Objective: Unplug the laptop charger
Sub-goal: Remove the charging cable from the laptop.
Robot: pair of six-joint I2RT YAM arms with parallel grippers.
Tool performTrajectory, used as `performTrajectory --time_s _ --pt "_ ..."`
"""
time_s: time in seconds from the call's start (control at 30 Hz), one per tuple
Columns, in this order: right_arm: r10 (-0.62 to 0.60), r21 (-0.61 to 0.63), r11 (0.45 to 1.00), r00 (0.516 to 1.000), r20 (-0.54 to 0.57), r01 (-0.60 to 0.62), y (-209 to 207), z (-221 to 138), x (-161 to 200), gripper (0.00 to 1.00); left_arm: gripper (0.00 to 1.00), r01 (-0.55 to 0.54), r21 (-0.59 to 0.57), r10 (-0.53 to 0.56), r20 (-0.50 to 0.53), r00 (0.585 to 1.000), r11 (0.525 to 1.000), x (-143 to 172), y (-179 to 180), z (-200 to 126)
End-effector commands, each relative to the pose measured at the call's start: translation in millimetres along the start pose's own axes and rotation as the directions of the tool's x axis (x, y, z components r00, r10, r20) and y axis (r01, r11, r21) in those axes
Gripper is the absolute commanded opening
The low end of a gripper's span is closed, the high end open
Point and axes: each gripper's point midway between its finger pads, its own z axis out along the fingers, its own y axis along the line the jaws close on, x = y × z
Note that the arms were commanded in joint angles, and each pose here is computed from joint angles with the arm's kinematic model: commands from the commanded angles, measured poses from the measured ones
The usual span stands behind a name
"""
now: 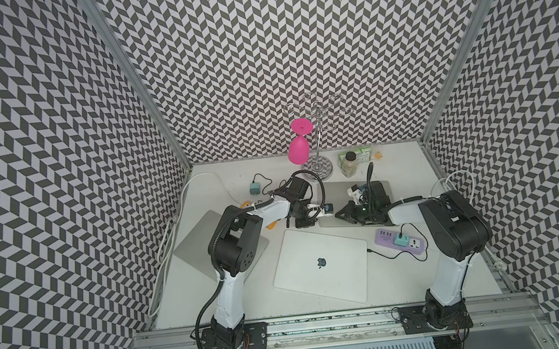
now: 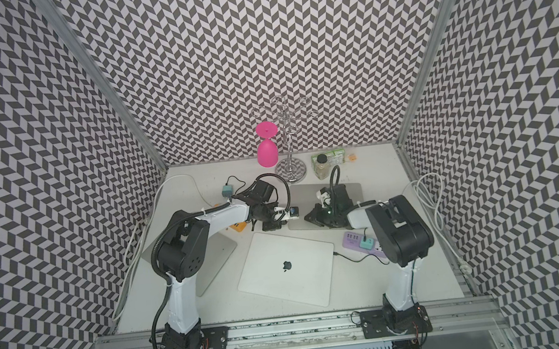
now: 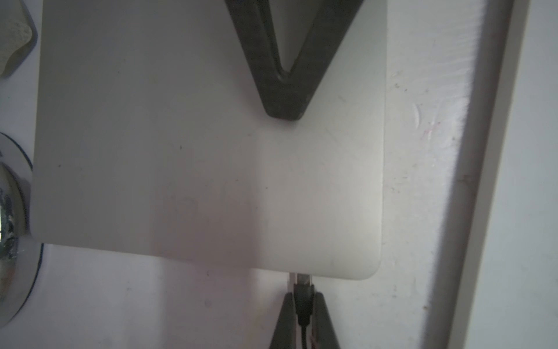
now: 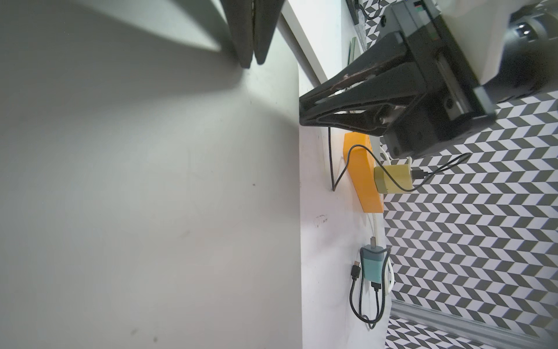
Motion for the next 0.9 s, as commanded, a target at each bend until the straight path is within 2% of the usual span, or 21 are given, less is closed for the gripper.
performTrajectory --time_s 0.0,0.1,0.43,0.6,0.73,0.87 --pt "0.079 0.122 0.990 0.996 -0.034 -0.074 -41 5 18 0.00 0.00 0.044 0.013 -0.043 -0.023 0.999 0.999 1 5 -1" --pt "0.078 0.118 0.990 0.996 -0.035 -0.073 -40 5 18 0.00 0.00 0.061 0.039 -0.060 -0.027 0.998 0.997 3 1 2" --pt "0.055 0.091 0.994 0.998 -0.027 -0.052 -31 3 14 0.00 0.02 0.048 -0.019 -0.048 0.020 0.999 0.999 -5 7 -16" --pt "0.036 0.066 0.997 0.999 -0.021 -0.034 -21 1 8 0.00 0.36 0.043 -0.047 -0.040 0.054 0.998 0.998 -15 14 -25" --pt "0.022 0.048 0.999 1.000 -0.012 -0.021 -14 -1 4 0.01 0.41 0.041 -0.066 -0.037 0.066 0.997 0.997 -19 19 -32" --pt "-0.009 0.035 0.999 1.000 0.015 0.008 -4 -8 -1 0.01 0.44 0.029 -0.124 -0.016 0.102 0.995 0.992 -30 27 -53"
